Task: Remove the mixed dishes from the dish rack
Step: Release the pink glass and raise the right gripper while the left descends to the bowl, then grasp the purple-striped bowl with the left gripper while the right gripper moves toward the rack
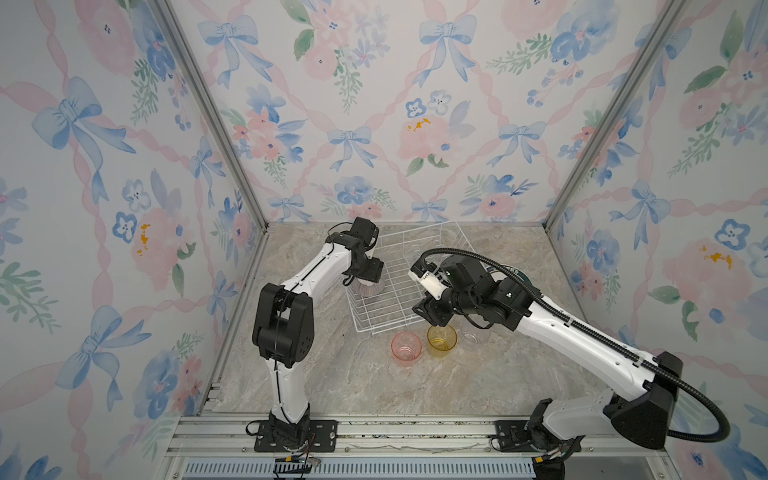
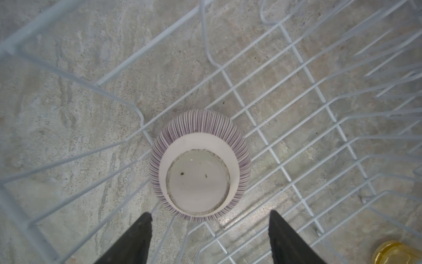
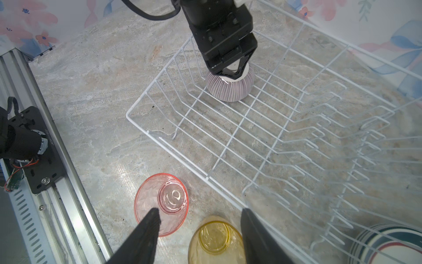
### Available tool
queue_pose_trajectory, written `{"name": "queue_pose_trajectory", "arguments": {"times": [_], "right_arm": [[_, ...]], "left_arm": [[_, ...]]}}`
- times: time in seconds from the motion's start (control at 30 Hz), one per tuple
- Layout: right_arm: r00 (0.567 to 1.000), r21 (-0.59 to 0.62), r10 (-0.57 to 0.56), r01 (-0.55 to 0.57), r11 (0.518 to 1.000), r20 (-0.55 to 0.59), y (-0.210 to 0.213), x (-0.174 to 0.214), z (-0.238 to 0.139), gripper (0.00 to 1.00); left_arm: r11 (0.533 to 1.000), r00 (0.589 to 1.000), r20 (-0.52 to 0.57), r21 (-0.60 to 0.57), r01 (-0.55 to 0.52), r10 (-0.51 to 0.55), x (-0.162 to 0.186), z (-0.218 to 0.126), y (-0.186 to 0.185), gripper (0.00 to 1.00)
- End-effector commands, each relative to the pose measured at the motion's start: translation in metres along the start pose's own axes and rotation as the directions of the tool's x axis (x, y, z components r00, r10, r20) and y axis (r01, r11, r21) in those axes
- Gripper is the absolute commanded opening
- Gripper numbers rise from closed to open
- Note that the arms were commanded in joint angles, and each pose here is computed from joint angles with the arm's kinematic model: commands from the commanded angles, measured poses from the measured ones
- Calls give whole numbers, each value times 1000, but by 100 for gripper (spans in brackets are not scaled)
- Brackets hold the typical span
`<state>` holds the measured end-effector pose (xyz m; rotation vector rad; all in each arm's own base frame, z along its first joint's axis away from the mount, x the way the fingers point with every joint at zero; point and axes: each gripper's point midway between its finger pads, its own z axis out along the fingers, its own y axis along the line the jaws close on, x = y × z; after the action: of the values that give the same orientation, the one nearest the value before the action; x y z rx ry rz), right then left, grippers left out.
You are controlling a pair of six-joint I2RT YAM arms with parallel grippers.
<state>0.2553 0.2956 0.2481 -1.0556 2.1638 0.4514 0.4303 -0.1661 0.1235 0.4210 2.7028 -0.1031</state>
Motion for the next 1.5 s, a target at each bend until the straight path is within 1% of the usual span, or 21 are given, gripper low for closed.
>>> {"name": "queue_pose_trajectory", "arguments": {"times": [0.0,0.33,0.57,0.8,1.0,1.2,1.33,1.47], "right_arm": [[999,-1,28,-28,1000,31,-4,-3,-4,60],[998,-7,55,-55,998,23,-10,4,1,60],[998,-13,65,-65,998,14,-11,6,5,60],[997,-12,72,-72,997,-2,-13,10,8,60],[997,-10,74,-74,997,-4,-13,12,8,60],[997,-9,81,-81,997,-17,-14,15,11,60],[996,-10,81,-82,997,-25,-14,17,13,61],[996,-10,81,-82,997,-27,-14,18,14,60]], "left_arm": [[999,998,-48,-15,-30,30,5,4,0,71],[998,996,-77,-40,-49,46,6,18,3,69],[997,996,-69,-54,-62,59,-2,23,5,68],[997,994,-85,-46,-67,63,0,31,4,64],[996,993,-97,-54,-70,65,4,34,6,62],[996,994,-89,-57,-70,65,-1,34,6,62],[997,995,-85,-49,-64,60,-2,33,6,57],[996,994,-87,-54,-68,63,-2,34,7,56]]}}
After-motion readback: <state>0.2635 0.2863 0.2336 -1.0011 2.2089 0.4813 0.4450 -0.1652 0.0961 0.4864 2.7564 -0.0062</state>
